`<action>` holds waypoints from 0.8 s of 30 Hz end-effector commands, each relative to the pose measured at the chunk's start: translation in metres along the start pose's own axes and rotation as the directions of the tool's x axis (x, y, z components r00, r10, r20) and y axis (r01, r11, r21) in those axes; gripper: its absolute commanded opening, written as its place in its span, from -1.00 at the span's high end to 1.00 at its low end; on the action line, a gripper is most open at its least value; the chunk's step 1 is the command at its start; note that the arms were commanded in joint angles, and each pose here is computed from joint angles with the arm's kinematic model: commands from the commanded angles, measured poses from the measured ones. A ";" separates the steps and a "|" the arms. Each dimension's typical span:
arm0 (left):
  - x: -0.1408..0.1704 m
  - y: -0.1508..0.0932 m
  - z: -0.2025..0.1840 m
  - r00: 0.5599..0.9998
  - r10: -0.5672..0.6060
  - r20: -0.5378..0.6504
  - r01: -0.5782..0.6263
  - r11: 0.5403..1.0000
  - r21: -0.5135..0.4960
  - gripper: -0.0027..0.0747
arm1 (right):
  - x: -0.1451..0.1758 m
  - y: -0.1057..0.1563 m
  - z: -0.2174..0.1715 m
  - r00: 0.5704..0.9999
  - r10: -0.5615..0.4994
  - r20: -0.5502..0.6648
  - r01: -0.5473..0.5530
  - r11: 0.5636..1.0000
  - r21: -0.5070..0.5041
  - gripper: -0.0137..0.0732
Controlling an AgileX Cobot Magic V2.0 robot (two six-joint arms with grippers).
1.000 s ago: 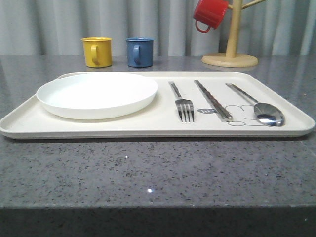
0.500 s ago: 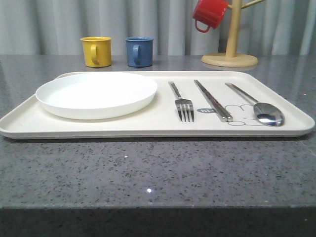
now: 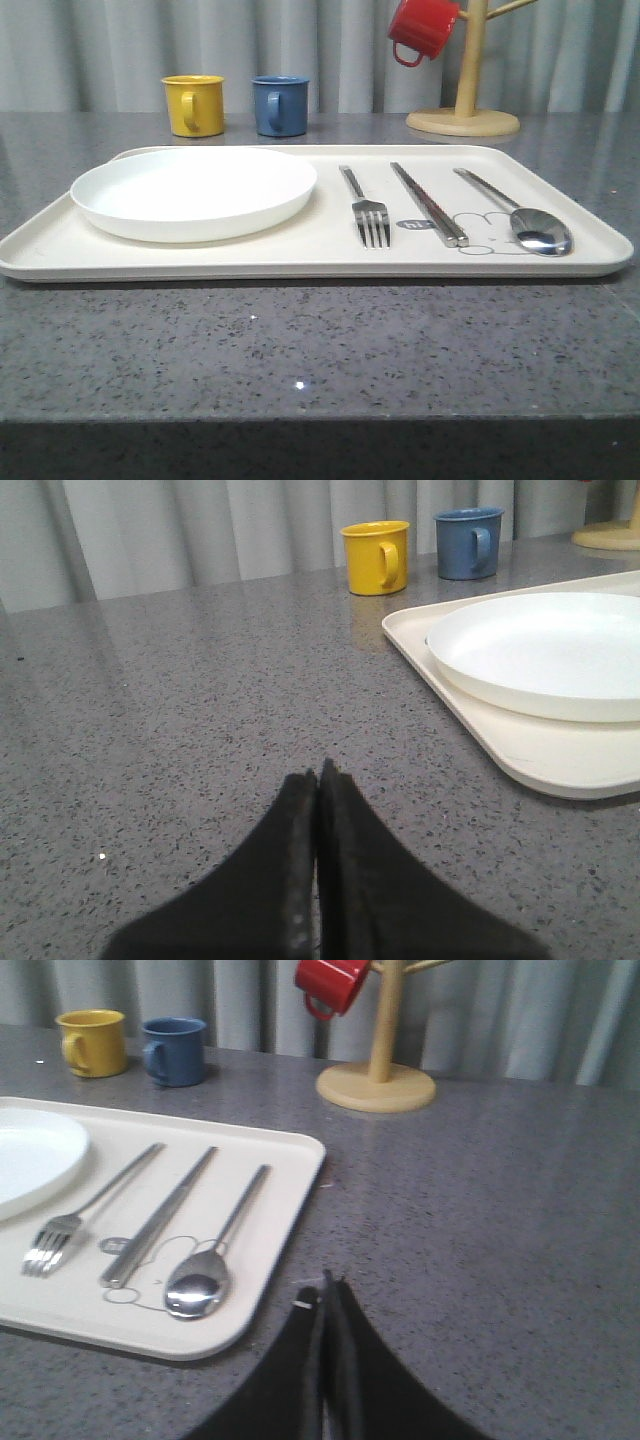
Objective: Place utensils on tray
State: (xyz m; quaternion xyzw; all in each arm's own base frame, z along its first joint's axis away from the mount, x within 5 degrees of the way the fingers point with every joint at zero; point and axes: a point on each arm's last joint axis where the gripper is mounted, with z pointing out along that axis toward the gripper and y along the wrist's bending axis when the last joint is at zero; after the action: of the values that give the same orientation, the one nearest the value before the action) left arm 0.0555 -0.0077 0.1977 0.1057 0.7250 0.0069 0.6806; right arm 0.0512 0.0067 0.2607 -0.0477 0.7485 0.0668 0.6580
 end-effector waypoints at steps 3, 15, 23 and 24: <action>-0.007 0.001 -0.001 0.996 -0.017 0.087 0.019 1.000 -0.014 0.98 | 0.023 -0.008 0.001 0.987 -0.032 0.155 0.007 0.987 0.162 0.85; -0.007 0.001 -0.001 0.996 -0.017 0.087 0.019 1.000 -0.014 0.98 | 0.060 -0.015 0.009 0.993 -0.006 0.120 -0.025 0.967 0.254 0.85; -0.007 0.001 -0.001 0.996 -0.017 0.087 0.019 1.000 -0.014 0.98 | 0.060 -0.012 0.010 0.994 -0.006 0.113 -0.016 0.981 0.192 0.85; -0.007 0.001 -0.001 0.996 -0.017 0.087 0.019 1.000 -0.014 0.98 | 0.060 -0.012 0.010 0.994 -0.006 0.113 -0.016 0.982 0.187 0.85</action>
State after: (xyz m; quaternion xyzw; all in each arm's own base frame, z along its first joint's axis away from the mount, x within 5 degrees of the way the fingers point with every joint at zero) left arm 0.0555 -0.0077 0.1976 0.1057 0.7253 0.0068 0.6802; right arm 0.0560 -0.0038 0.1867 0.0350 0.7501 -0.0046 0.6603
